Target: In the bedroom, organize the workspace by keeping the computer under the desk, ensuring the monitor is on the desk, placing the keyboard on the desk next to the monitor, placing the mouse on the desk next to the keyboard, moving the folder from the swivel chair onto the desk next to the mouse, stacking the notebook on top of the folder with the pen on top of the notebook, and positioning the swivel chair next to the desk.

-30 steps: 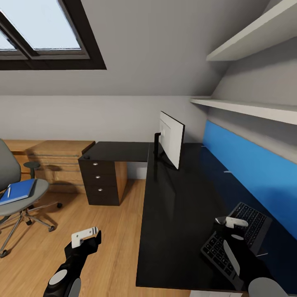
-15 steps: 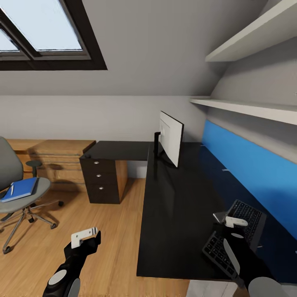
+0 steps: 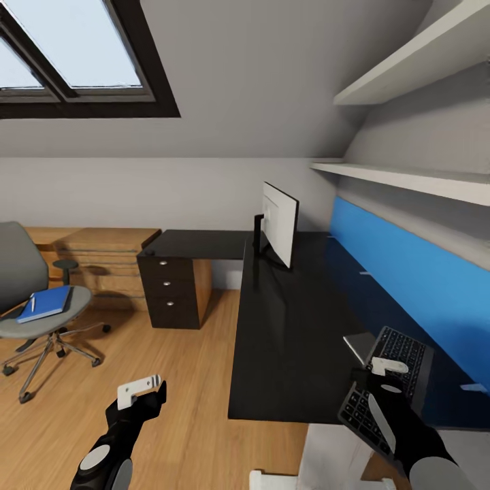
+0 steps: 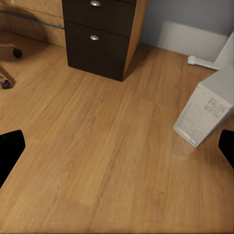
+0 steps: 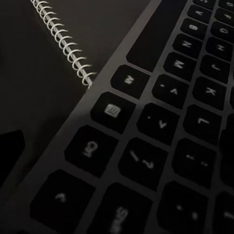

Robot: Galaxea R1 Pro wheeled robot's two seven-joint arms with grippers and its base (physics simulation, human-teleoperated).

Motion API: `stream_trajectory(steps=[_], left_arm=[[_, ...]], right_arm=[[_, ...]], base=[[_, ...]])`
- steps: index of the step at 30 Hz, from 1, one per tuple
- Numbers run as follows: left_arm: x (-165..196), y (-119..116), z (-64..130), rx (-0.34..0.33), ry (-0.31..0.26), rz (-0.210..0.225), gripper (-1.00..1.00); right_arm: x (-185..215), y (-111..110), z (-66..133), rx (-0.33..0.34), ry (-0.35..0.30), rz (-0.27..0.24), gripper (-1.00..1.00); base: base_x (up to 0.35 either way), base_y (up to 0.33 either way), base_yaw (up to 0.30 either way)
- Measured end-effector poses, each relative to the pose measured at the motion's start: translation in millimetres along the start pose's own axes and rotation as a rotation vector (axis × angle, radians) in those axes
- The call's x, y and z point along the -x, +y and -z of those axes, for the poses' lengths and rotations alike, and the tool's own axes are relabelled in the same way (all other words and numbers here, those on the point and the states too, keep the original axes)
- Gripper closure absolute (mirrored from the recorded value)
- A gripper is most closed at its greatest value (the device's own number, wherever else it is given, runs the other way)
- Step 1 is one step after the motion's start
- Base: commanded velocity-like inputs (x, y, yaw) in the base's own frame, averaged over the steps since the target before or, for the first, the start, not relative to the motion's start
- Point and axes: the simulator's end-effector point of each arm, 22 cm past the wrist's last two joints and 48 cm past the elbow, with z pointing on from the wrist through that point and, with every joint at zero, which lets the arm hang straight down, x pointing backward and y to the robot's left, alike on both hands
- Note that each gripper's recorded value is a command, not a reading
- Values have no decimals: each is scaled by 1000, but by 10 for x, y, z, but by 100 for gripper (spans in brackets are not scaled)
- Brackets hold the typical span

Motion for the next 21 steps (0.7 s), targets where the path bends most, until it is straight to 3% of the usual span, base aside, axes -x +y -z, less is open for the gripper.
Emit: stream_trajectory(steps=[6,21], left_arm=[[-1,1,1,0,0,0,-100],[-2,-3,4,0,0,1,-100]], right_arm=[[-32,0,-4,0,5,3,-100],[-35,5,-4,2,3,4,-100]], base=[[-209,0,0],[-11,0,0]])
